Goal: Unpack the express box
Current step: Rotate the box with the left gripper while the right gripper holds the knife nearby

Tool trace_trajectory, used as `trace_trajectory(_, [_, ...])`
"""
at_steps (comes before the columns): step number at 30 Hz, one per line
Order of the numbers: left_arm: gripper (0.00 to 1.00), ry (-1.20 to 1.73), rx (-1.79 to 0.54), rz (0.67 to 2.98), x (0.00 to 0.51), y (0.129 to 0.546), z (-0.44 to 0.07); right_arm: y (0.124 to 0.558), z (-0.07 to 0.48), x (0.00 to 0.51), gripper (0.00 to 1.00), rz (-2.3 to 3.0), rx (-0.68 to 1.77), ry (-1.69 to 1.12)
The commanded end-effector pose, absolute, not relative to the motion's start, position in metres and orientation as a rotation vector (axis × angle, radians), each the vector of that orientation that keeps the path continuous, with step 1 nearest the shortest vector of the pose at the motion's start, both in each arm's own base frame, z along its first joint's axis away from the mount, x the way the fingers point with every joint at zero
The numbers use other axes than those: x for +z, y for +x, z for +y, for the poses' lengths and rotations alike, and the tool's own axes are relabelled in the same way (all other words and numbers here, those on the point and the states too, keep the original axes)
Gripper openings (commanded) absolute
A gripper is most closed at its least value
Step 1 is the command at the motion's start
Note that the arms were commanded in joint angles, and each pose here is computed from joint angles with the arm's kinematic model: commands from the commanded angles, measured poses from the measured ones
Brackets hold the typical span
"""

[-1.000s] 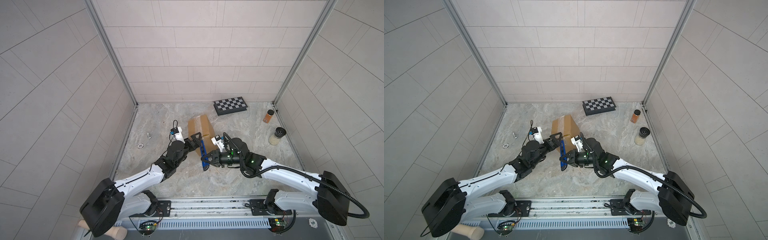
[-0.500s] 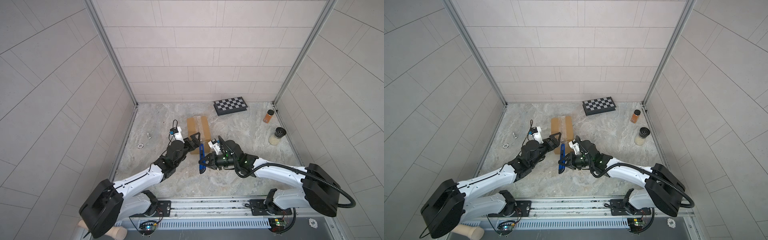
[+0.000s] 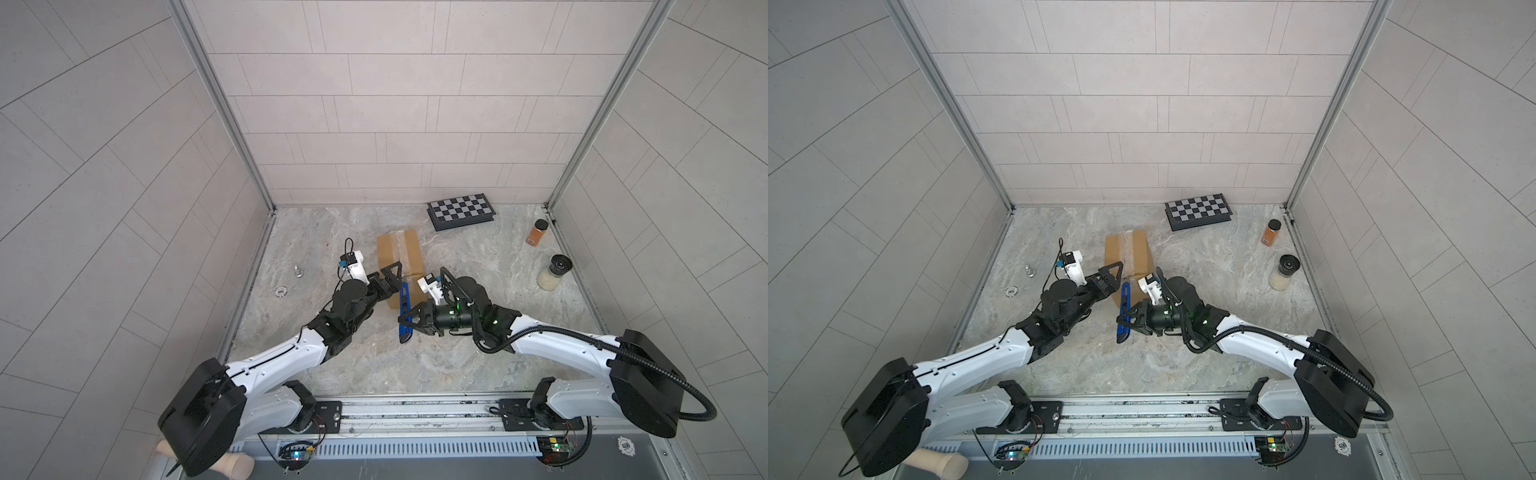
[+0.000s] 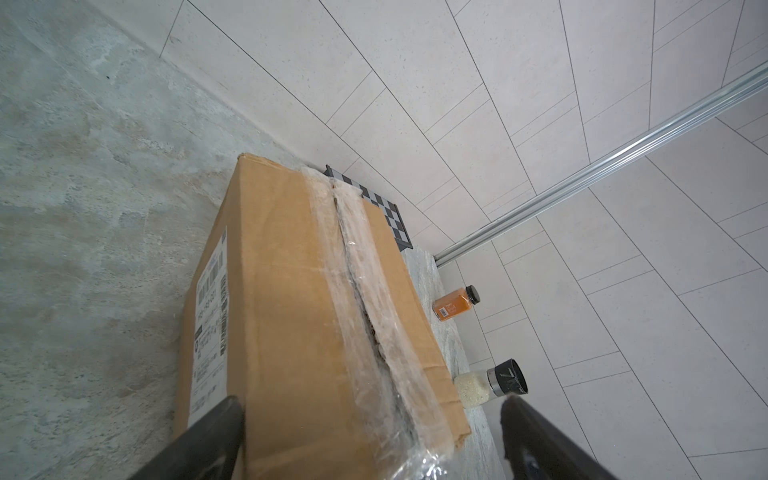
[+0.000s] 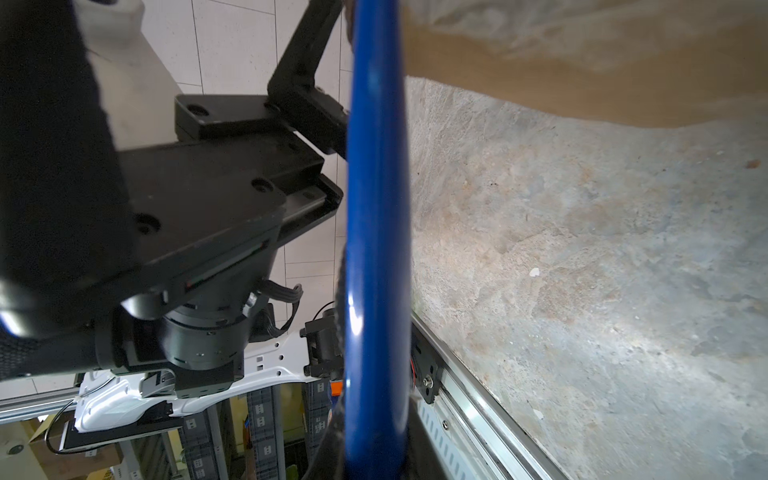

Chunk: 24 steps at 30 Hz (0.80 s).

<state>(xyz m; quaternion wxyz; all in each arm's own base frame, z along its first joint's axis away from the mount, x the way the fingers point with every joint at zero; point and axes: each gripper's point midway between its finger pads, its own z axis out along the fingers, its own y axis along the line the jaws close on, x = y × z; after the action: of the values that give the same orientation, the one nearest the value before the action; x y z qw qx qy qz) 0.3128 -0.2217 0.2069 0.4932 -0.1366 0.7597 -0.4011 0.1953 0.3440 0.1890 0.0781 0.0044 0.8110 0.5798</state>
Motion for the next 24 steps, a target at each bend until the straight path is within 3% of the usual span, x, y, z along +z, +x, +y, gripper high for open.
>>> trace_trajectory(1, [1.00,-0.282,-1.115,1.773,0.237,0.310,-0.243,0.186,0.358,0.202,0.00,2.378,1.790,-0.115])
trace_trajectory(11, [1.00,-0.273,-1.259,1.733,0.252,0.303,-0.267,0.191,0.366,0.188,0.00,2.402,1.785,-0.113])
trace_trajectory(24, [1.00,-0.299,-1.178,1.816,0.208,0.296,-0.260,0.197,0.368,0.221,0.00,2.269,1.912,-0.105])
